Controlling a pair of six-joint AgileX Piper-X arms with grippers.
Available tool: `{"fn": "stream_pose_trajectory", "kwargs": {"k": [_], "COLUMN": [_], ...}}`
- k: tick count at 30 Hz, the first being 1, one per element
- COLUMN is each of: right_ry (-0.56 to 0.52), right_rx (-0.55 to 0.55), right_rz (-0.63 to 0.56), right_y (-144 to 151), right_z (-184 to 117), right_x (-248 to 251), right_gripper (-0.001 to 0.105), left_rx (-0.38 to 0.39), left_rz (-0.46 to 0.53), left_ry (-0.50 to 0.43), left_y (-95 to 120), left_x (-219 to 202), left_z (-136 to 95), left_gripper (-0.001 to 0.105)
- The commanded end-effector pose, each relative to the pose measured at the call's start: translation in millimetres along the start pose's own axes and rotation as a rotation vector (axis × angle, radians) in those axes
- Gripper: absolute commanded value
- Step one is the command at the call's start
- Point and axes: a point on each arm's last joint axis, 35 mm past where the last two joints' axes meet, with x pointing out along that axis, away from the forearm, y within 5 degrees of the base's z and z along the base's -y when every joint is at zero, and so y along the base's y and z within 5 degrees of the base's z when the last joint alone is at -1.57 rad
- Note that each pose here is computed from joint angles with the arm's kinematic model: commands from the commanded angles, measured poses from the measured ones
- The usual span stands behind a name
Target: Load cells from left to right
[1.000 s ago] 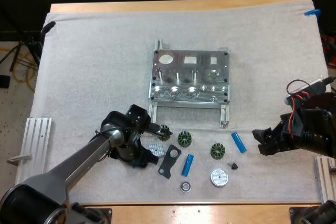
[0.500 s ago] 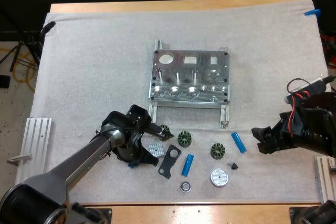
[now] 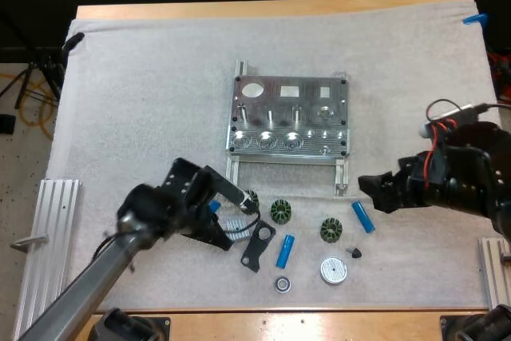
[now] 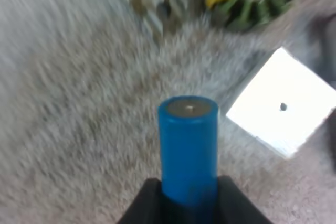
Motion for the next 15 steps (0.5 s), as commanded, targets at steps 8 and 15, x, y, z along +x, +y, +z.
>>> {"fn": "stream_pose_trajectory", "kwargs": {"k": [8, 15], "right_ry": [-0.017, -0.007], "right_rx": [0.021, 0.039], "right_rz": [0.237, 0.492], "right_y": [1, 6], "right_z": [13, 19], "right_x": [25, 43], "right_gripper": [0.074, 0.074], "left_rx": [0.183, 0.226], "left_rz": [-0.226, -0.343], "left_ry": [-0.318, -0.391], "left_y": [-9, -14], "left_x": [-69, -84], "left_z": [-21, -30], "left_gripper": [0.000, 0.000]}}
